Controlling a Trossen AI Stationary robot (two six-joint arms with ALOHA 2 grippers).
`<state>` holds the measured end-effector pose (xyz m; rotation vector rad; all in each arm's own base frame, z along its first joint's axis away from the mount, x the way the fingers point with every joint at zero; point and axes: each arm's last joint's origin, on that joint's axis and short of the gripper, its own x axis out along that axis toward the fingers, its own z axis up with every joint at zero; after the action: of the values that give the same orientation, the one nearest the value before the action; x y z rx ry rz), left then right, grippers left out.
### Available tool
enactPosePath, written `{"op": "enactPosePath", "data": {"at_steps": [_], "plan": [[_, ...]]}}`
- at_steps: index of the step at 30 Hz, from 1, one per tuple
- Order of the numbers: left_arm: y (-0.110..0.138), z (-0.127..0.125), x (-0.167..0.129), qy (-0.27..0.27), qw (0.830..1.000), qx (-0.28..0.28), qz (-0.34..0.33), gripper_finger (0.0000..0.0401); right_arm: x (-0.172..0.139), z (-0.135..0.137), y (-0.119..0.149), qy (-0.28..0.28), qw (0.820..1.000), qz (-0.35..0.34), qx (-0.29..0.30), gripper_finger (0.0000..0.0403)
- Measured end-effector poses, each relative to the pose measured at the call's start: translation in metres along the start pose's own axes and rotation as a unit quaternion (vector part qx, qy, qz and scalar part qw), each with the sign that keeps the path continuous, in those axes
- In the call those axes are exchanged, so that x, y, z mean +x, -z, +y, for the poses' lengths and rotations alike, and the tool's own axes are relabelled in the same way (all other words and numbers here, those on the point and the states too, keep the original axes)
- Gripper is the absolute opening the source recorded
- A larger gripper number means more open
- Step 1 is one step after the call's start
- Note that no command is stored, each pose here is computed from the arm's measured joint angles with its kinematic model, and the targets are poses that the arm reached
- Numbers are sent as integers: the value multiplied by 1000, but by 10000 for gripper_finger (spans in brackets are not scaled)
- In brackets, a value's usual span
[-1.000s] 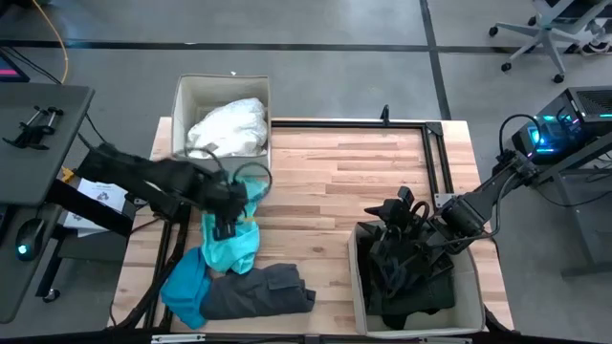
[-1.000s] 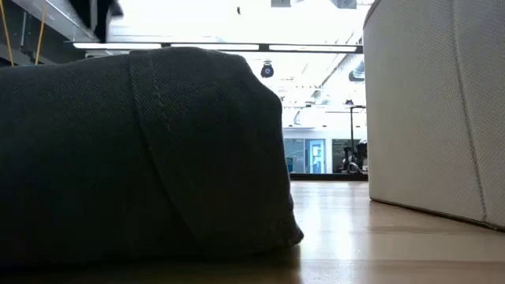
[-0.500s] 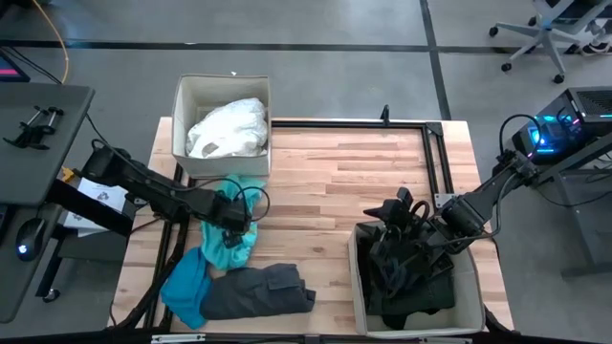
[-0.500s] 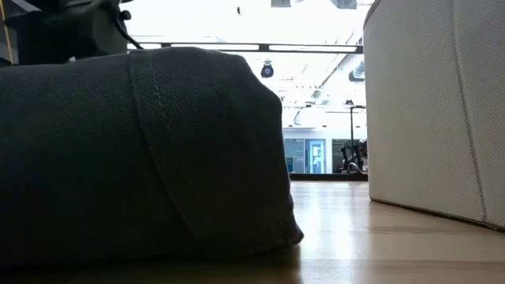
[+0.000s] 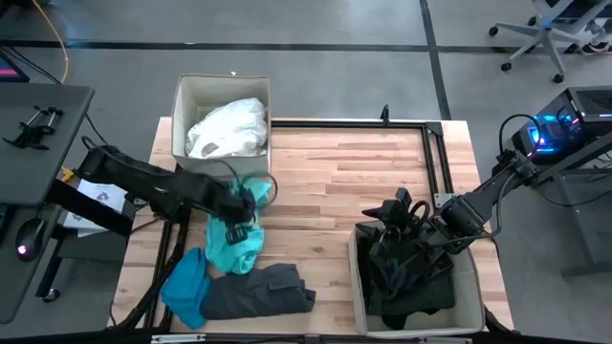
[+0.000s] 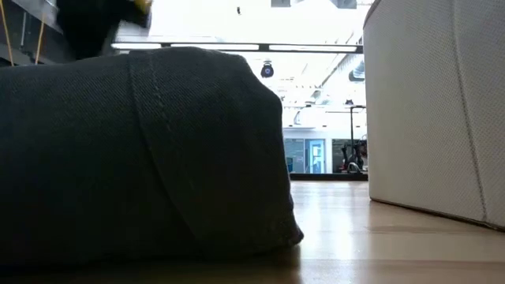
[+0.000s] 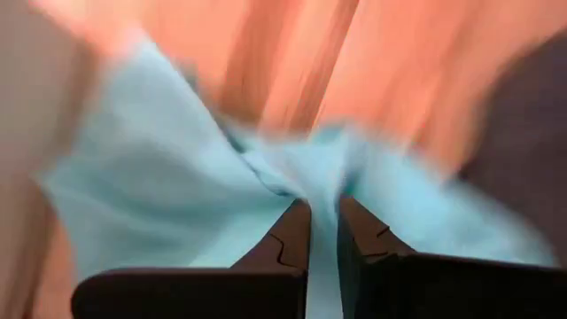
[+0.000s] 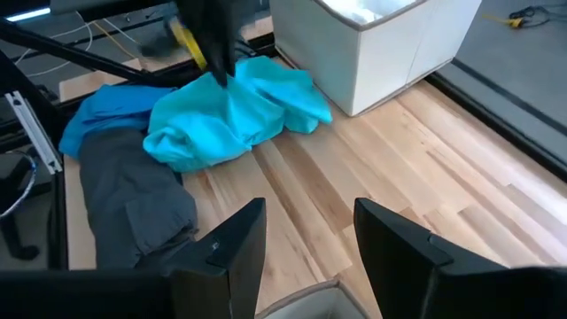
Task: Sort clothes
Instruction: Put the light blue shorts into the top laundry organizer
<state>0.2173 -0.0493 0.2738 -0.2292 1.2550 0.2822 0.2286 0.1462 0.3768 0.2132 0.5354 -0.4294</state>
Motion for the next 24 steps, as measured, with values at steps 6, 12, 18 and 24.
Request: {"op": "enactPosePath", "data": {"at_steps": [6,12,18,24], "plan": [[-26,12,-113,-1,976,-36,-215,0,0,-1,-1,13,1000,-15,-5,165],[-23,25,-145,2,967,-13,-253,1,0,-1,-1,14,1000,-16,-13,165],[-16,13,-106,36,985,66,-157,60,0,-1,-1,14,1000,-16,-13,165],[0,14,-46,0,997,32,-66,183,0,-1,-1,14,1000,-16,-13,165]]}}
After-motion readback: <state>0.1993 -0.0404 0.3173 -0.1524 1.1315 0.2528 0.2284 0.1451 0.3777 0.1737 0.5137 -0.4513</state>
